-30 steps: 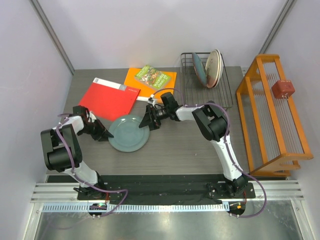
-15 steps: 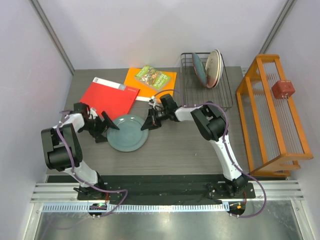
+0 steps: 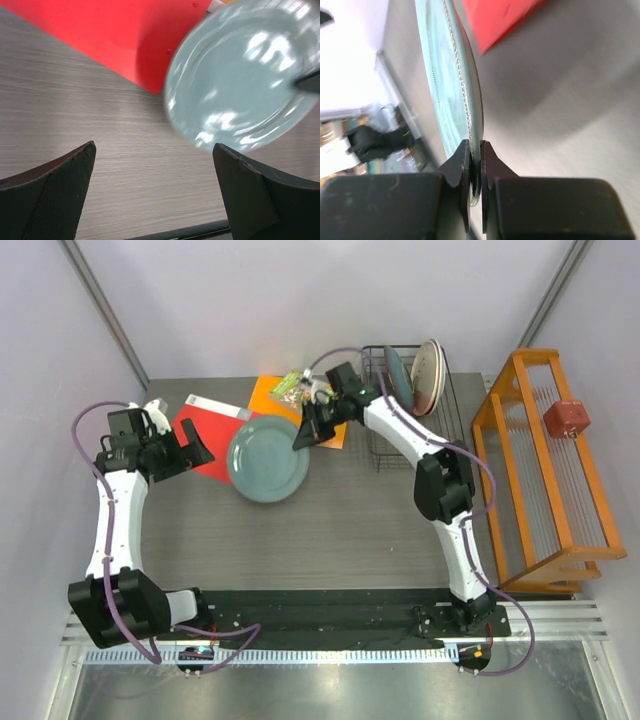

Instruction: Load the plates into the dish rack

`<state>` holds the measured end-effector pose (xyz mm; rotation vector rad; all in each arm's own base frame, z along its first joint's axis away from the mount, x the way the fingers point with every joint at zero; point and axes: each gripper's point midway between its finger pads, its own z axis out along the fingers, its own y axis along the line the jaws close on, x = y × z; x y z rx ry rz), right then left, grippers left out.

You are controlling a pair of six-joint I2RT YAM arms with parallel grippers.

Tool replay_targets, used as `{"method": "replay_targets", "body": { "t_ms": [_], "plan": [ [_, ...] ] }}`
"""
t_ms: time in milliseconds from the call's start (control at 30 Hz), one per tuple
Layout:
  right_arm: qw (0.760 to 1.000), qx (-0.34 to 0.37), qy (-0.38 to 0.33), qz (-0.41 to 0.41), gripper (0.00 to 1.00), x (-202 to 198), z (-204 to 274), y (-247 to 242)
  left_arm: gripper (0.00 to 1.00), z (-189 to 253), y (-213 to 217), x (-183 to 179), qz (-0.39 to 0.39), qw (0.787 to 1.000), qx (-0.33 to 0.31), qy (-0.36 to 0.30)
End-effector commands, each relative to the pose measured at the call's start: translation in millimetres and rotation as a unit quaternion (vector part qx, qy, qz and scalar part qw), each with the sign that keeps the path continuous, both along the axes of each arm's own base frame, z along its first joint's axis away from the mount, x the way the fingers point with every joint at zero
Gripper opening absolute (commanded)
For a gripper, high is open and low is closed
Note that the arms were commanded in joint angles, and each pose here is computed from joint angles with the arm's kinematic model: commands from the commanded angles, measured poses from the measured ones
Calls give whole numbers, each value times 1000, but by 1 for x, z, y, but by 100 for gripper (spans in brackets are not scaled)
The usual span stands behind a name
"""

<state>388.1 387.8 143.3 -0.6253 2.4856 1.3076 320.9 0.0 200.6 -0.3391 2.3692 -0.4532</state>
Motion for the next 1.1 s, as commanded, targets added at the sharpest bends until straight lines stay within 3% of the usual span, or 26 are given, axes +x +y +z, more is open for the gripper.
{"method": "replay_targets", "body": {
  "t_ms": [0,33,200,233,300,367,533,833,1067],
  "plan": [
    [972,-7,-233,-31,1,30,148,-38,100,10,-11,1,-61,996,57,-32],
    [960,-5,-277,-47,1,38,176,-43,99,16,-13,3,-66,995,64,-45],
    [897,-82,-412,-134,1,81,226,-81,99,33,-39,7,-109,988,72,-76],
    [874,-103,-440,-177,1,93,243,-96,100,34,-43,7,-112,988,71,-78],
    [847,-126,-466,-223,1,107,257,-112,99,35,-51,6,-121,987,64,-80],
    [799,-173,-495,-295,1,126,272,-139,99,36,-58,4,-128,987,56,-84],
    [727,-246,-522,-372,1,150,282,-177,99,36,-60,1,-125,987,53,-84],
    [665,-292,-510,-460,1,186,273,-220,99,34,-59,-2,-119,987,54,-89],
    [646,-336,-485,-484,1,195,251,-252,99,27,-58,-4,-116,988,55,-84]
  ]
}}
